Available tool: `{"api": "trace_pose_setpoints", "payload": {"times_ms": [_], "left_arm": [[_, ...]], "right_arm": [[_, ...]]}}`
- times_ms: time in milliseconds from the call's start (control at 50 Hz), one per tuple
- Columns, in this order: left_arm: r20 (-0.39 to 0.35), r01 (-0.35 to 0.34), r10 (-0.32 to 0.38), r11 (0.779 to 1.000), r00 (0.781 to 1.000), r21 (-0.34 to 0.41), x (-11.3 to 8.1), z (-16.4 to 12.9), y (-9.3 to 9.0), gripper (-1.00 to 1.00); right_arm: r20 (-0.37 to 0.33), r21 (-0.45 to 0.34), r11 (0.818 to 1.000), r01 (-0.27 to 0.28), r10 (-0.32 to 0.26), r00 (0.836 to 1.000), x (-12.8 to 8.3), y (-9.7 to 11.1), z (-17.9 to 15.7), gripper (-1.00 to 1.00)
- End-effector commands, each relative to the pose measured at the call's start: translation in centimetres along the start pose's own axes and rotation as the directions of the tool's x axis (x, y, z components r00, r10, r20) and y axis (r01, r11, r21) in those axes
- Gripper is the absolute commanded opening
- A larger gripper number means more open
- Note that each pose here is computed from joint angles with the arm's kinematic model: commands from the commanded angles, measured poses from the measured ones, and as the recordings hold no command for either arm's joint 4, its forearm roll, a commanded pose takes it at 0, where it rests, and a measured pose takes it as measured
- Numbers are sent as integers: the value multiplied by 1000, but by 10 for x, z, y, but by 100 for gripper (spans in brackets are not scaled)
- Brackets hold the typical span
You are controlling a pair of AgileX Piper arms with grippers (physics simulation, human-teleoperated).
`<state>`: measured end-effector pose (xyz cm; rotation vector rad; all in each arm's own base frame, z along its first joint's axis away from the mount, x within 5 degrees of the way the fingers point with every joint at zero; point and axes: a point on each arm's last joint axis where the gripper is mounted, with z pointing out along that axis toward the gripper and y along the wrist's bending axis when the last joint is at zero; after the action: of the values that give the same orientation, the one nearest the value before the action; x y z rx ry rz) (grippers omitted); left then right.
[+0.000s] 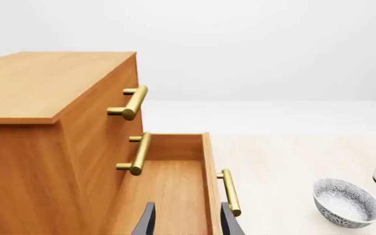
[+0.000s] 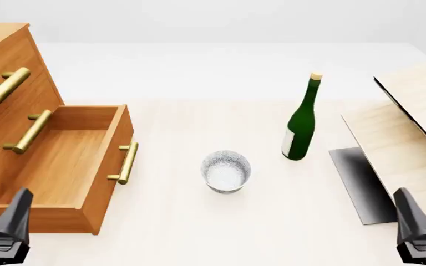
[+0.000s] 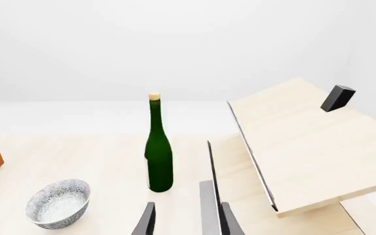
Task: Put the bowl in the bottom drawer of the cabinet and close it.
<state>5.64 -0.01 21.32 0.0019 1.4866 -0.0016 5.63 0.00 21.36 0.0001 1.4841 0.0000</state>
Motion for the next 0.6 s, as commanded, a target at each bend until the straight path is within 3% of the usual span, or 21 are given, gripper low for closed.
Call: {"api": "trace_pose_setpoints", "payload": {"times_ms": [20,400,600], "left_arm": [[-10,2,-2,1000,1000,11,0,0,-1,100],[-53,-6,7,1000,999,21,3,7,-1,100],[-36,3,-2,1000,999,20,0,5,-1,100]], "right_arm": [[-1,0,1000,0,0,1000,-1,0,0,100],[-1,0,1000,0,0,1000,-1,0,0,100],[-1,-1,1000,0,0,1000,-1,0,0,100]]}}
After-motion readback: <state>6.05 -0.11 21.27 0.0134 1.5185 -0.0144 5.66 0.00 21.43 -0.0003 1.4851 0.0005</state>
